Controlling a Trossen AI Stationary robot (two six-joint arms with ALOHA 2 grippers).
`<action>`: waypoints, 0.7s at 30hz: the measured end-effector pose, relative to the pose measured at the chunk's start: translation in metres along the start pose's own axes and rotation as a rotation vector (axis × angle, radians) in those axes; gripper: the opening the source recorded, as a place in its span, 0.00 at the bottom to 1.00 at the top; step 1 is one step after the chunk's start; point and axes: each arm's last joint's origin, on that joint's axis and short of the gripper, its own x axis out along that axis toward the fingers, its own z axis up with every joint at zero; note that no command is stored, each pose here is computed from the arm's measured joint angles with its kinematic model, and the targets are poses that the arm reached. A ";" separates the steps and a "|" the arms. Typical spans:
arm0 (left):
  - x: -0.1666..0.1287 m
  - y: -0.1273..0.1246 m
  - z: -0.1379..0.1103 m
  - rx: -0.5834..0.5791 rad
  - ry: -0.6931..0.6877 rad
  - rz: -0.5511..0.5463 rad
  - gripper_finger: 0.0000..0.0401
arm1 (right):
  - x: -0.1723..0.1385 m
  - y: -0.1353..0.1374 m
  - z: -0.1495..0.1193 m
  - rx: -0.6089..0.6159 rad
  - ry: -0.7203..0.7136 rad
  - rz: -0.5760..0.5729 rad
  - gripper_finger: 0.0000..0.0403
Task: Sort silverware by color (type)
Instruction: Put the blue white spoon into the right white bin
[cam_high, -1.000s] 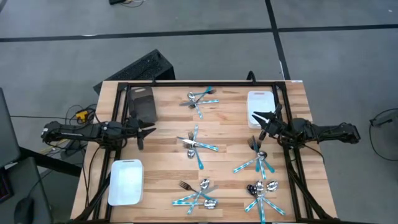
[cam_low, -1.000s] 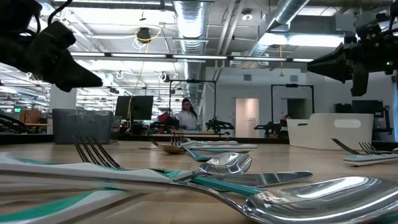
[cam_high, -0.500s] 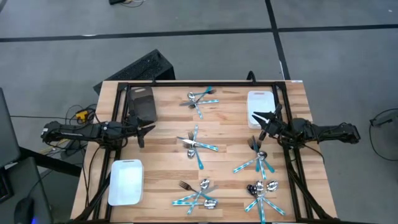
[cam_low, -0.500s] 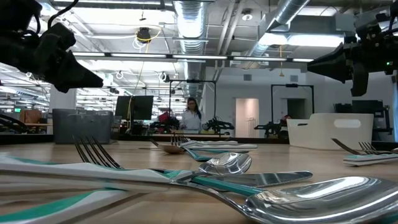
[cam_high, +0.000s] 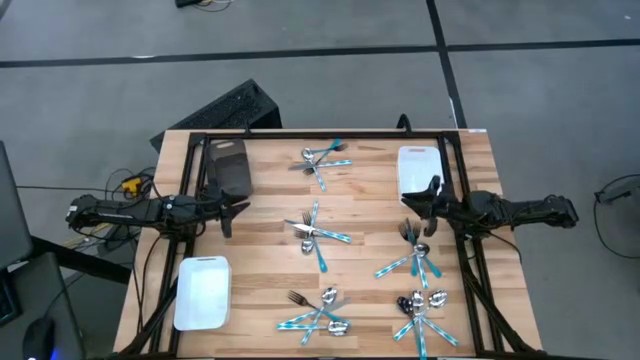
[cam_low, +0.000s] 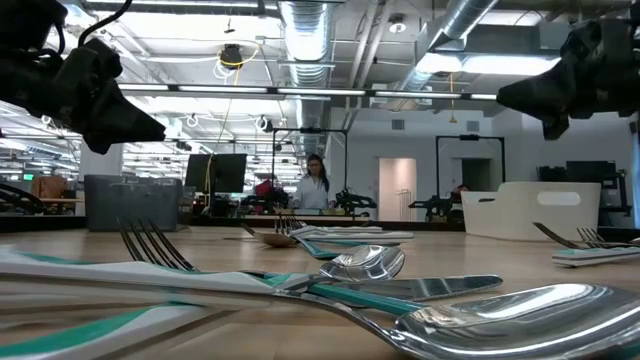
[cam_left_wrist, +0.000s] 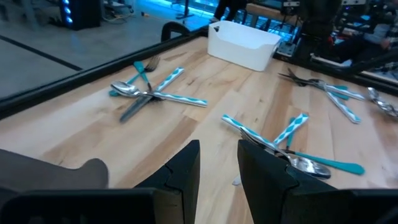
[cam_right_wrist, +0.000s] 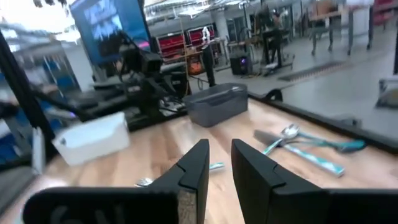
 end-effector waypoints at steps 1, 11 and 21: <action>0.000 0.000 0.000 0.005 -0.003 0.008 0.24 | 0.000 0.000 0.000 0.027 0.000 0.000 0.23; 0.000 0.001 0.001 0.075 -0.012 0.031 0.24 | 0.001 -0.008 0.001 0.205 -0.008 -0.179 0.23; 0.000 0.000 0.008 0.269 -0.101 0.061 0.24 | 0.021 0.005 0.019 0.358 0.301 -0.325 0.23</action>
